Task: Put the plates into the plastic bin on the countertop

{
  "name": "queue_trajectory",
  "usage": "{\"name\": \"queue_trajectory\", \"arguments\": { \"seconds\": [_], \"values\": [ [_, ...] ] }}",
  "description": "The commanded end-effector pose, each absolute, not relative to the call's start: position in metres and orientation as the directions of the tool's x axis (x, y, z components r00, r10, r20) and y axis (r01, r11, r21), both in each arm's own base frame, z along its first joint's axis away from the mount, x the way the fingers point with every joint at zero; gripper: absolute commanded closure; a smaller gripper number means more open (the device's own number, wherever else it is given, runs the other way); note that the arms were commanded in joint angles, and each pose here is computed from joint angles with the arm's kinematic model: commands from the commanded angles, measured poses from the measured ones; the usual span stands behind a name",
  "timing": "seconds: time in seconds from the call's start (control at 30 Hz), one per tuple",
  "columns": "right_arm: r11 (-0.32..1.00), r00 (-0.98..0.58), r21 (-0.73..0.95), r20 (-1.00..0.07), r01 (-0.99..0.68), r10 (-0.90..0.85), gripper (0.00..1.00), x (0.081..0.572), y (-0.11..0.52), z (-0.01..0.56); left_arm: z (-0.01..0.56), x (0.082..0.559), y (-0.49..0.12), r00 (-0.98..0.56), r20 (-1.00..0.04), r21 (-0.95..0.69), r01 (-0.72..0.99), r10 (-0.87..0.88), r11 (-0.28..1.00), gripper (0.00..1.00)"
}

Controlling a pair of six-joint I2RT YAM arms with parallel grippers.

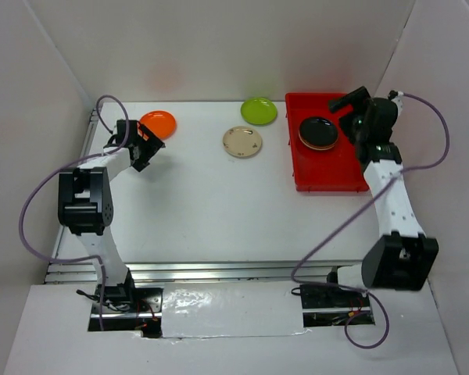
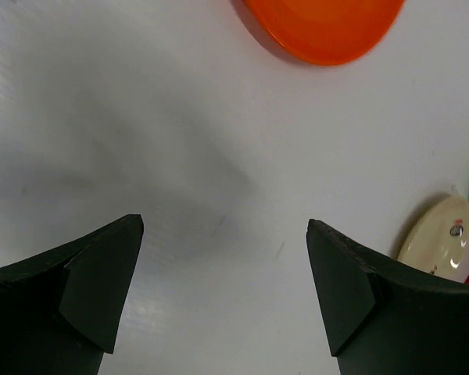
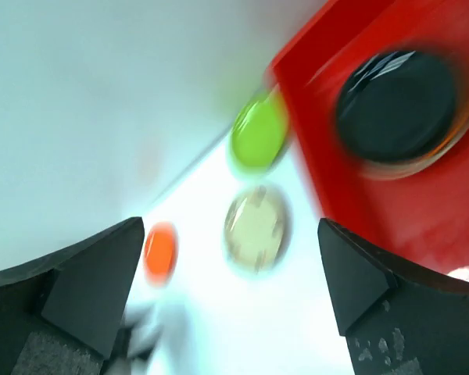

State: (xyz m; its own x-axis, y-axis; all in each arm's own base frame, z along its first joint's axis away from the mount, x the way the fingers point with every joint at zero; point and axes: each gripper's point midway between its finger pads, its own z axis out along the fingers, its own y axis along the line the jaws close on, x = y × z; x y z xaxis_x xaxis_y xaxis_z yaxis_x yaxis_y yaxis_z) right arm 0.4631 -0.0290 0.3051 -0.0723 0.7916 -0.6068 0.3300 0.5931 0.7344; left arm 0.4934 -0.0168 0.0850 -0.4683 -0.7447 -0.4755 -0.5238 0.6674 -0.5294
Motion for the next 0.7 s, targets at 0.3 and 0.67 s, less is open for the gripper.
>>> {"name": "queue_trajectory", "arguments": {
  "seconds": [0.3, 0.67],
  "values": [
    [0.344, -0.650, 0.769, -0.639, -0.539, 0.411, 0.00, 0.265, 0.193, 0.294, 0.048, 0.586, 0.053, -0.146, -0.441, -0.757, -0.470, -0.885, 0.455, 0.03],
    [0.427, -0.521, 0.680, -0.733, -0.597, 0.439, 0.00, 0.228, 0.178, 0.329, -0.026, 0.598, 0.056, -0.211, -0.401, -0.615, -0.659, -0.891, 0.433, 0.69]
  ]
}}
